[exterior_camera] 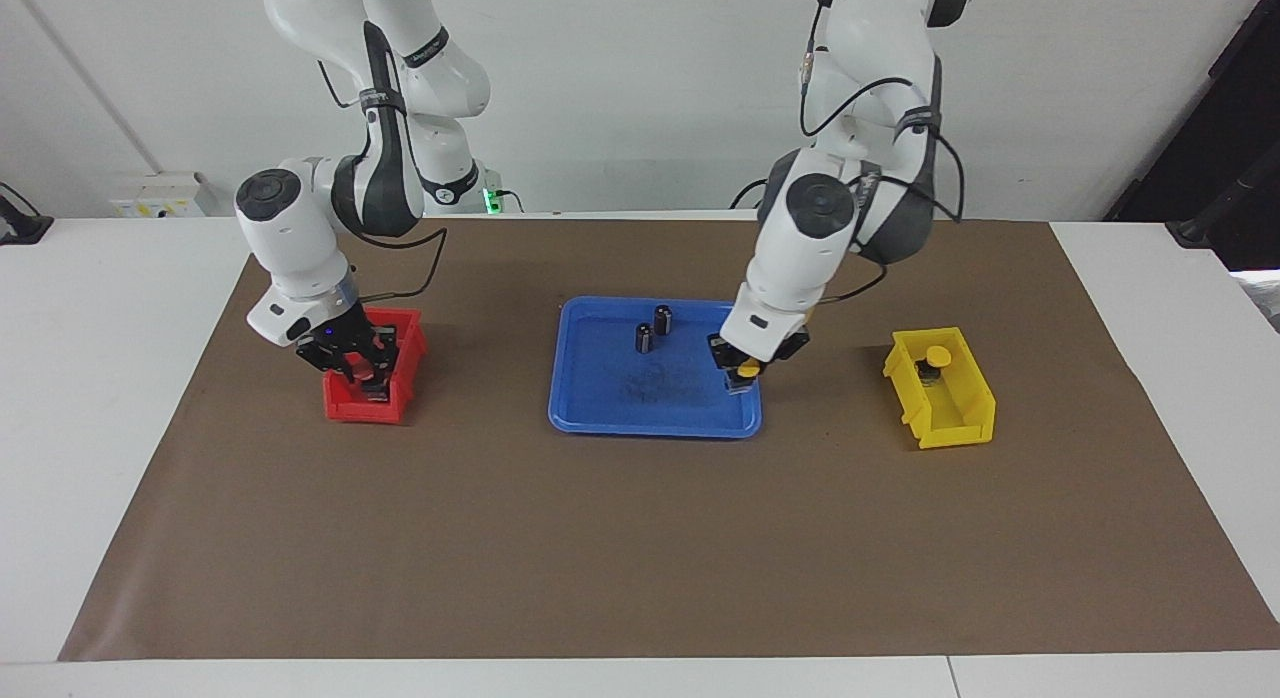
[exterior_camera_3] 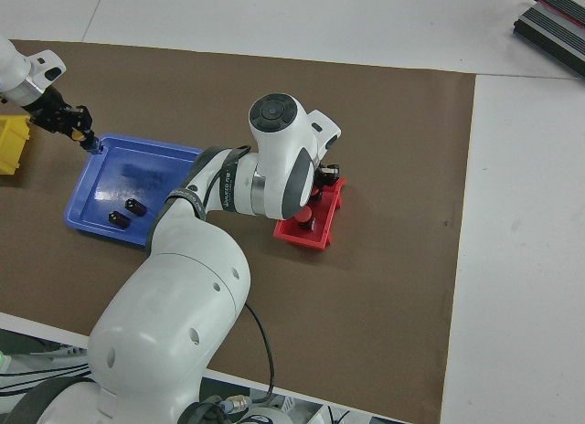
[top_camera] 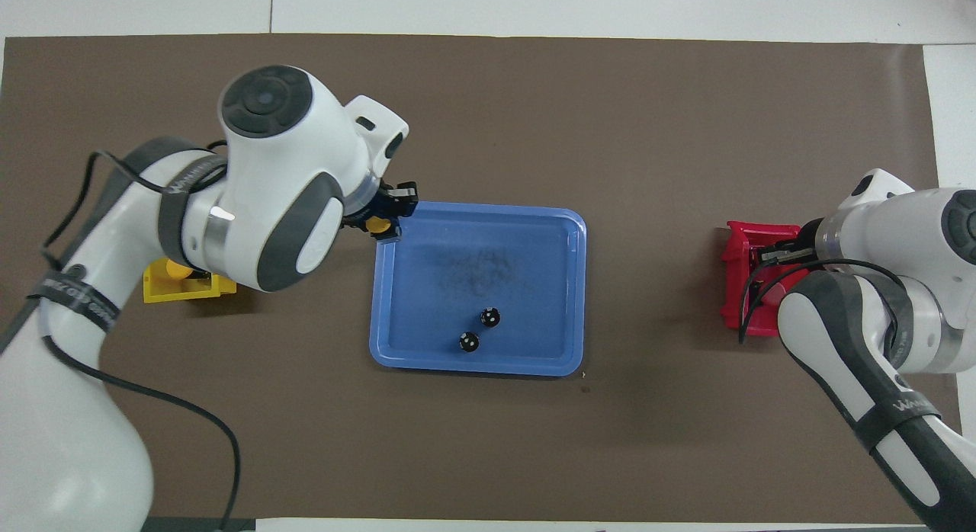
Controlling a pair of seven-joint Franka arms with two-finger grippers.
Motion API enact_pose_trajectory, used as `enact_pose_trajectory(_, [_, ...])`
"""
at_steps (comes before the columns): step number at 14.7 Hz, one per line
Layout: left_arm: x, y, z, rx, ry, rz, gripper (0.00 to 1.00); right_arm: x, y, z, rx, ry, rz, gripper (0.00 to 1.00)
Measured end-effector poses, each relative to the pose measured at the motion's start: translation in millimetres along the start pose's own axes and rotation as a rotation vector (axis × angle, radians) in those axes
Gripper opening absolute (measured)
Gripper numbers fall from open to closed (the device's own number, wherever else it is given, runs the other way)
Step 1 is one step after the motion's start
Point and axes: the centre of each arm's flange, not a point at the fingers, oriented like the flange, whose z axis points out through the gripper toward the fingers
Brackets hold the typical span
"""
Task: Sort red and yellow buttons by color
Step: 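Lower the yellow button into the yellow bin and open the left gripper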
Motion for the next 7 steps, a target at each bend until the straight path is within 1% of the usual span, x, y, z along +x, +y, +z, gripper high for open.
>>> enact_pose_trajectory(2, [20,-66,-34,-0.013,0.011,0.017,0.41,0,0,1,0.001,-0.002,-0.001,0.41])
enact_pose_trajectory(3, [27,-95,-43,-0.017,0.016,0.026,0.41,0,0,1,0.001,-0.002,-0.002,0.46])
enact_pose_trajectory(4, [35,-120,-49,-0.021,0.019,0.035,0.41,0,0,1,0.001,-0.002,-0.009,0.52])
enact_pose_trajectory(5, [41,-141,-51,-0.022,0.021,0.048,0.41,0,0,1,0.001,-0.002,-0.018,0.52])
enact_pose_trajectory(6, [46,-158,-50,-0.022,0.02,0.066,0.41,0,0,1,0.001,-0.002,-0.022,0.57])
enact_pose_trajectory(7, [49,-170,-48,-0.022,0.016,0.086,0.41,1,0,0,0.001,-0.003,-0.024,0.58])
